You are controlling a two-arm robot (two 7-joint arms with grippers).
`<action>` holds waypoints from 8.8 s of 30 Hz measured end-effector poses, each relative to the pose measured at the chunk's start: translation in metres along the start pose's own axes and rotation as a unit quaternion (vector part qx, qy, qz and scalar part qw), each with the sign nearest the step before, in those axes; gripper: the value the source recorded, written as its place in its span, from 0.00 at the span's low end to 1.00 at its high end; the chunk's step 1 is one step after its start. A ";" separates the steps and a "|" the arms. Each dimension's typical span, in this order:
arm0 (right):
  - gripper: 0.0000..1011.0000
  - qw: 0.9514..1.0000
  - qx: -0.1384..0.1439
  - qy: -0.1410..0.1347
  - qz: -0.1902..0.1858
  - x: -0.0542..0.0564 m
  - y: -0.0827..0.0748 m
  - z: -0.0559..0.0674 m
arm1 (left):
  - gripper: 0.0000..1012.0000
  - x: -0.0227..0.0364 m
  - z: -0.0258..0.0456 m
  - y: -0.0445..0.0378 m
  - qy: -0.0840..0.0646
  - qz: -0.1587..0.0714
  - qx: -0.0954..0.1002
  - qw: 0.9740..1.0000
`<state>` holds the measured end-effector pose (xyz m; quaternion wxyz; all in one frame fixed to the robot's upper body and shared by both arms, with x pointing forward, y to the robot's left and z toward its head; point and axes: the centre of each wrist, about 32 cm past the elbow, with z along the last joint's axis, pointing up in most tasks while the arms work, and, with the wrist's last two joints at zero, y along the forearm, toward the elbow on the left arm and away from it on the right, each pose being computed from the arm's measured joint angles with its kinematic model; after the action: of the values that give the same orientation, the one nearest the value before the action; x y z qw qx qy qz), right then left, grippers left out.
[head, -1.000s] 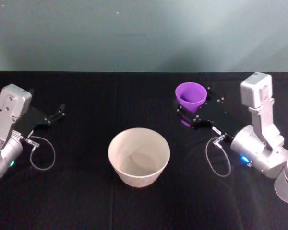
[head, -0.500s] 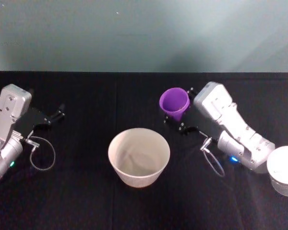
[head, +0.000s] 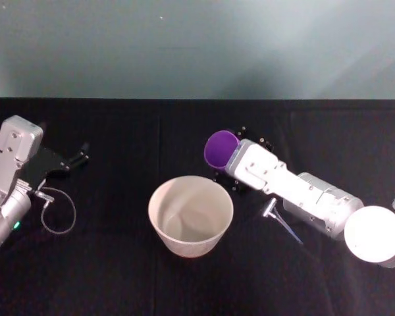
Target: Pick up the cup and pour the mung beans from the cup into the bowl.
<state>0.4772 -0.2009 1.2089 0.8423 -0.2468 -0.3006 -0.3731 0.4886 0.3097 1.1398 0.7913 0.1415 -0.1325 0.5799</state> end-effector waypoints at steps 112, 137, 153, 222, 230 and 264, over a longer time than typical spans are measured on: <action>0.73 0.902 -0.064 -0.423 0.052 -0.041 0.004 0.059 | 0.99 0.0000 0.0000 0.0000 0.000 0.000 0.000 1.000; 0.73 0.893 -0.066 -0.443 0.049 -0.042 0.003 0.061 | 0.99 0.0000 0.0000 0.0000 0.000 0.000 0.000 1.000; 0.73 0.891 -0.066 -0.447 0.046 -0.042 0.003 0.063 | 0.99 0.0000 0.0000 0.0000 0.000 0.000 0.000 1.000; 0.73 0.855 -0.074 -0.510 0.056 -0.046 0.002 0.072 | 0.99 0.0000 0.0000 0.0000 0.000 0.000 0.000 1.000; 0.73 0.840 -0.083 -0.533 0.057 -0.051 0.004 0.076 | 0.99 0.0000 0.0000 0.0000 0.000 0.000 0.000 1.000; 0.73 0.795 -0.109 -0.595 0.050 -0.063 0.003 0.086 | 0.99 0.0000 0.0000 0.0000 0.000 0.000 0.000 1.000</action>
<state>0.4181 -0.1137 1.2247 0.4824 -0.5249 -0.6872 -0.1399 0.4886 0.3097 1.1398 0.7913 0.1415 -0.1325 0.5799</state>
